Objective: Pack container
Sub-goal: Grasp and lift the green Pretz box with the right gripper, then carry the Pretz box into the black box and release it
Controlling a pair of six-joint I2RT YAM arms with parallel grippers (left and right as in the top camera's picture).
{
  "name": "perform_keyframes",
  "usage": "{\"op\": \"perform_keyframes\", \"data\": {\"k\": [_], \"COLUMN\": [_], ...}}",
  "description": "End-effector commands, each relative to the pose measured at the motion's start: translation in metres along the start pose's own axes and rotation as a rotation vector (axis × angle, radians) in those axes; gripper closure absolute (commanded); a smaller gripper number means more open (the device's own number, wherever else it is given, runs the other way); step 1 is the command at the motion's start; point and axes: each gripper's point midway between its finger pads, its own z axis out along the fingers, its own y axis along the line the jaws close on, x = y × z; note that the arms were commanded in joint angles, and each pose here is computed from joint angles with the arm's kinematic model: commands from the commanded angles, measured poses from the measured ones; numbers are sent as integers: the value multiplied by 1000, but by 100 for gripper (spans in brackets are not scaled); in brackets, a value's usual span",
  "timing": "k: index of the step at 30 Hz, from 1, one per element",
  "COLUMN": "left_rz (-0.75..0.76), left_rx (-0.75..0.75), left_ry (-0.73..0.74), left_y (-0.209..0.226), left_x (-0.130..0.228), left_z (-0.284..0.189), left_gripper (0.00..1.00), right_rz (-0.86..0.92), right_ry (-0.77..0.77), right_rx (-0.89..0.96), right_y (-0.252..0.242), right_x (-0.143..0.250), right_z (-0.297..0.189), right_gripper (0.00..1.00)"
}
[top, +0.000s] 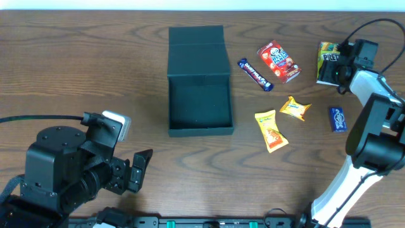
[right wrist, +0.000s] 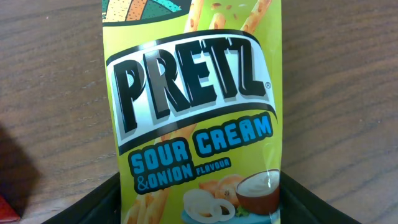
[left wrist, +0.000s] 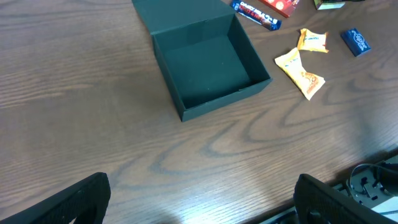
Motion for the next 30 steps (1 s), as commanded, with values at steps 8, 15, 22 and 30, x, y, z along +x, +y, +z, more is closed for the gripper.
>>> {"op": "perform_keyframes", "data": {"k": [8, 15, 22, 30], "left_rz": [9, 9, 9, 9], "left_rx": [6, 6, 6, 6], "left_ry": [-15, -15, -15, -15], "left_y": [-2, -2, -2, -2], "left_x": [-3, -3, -3, -3], "left_z": [-4, -4, -4, -4], "left_gripper": [5, 5, 5, 5], "right_rz": [91, 42, -85, -118], "right_ry": [-69, -159, -215, -82], "right_rx": [-90, -214, -320, -490], "right_y": [14, 53, 134, 255], "right_x": [-27, -60, -71, -19], "right_z": [-26, -81, -156, -192], "right_gripper": [34, 38, 38, 40]}}
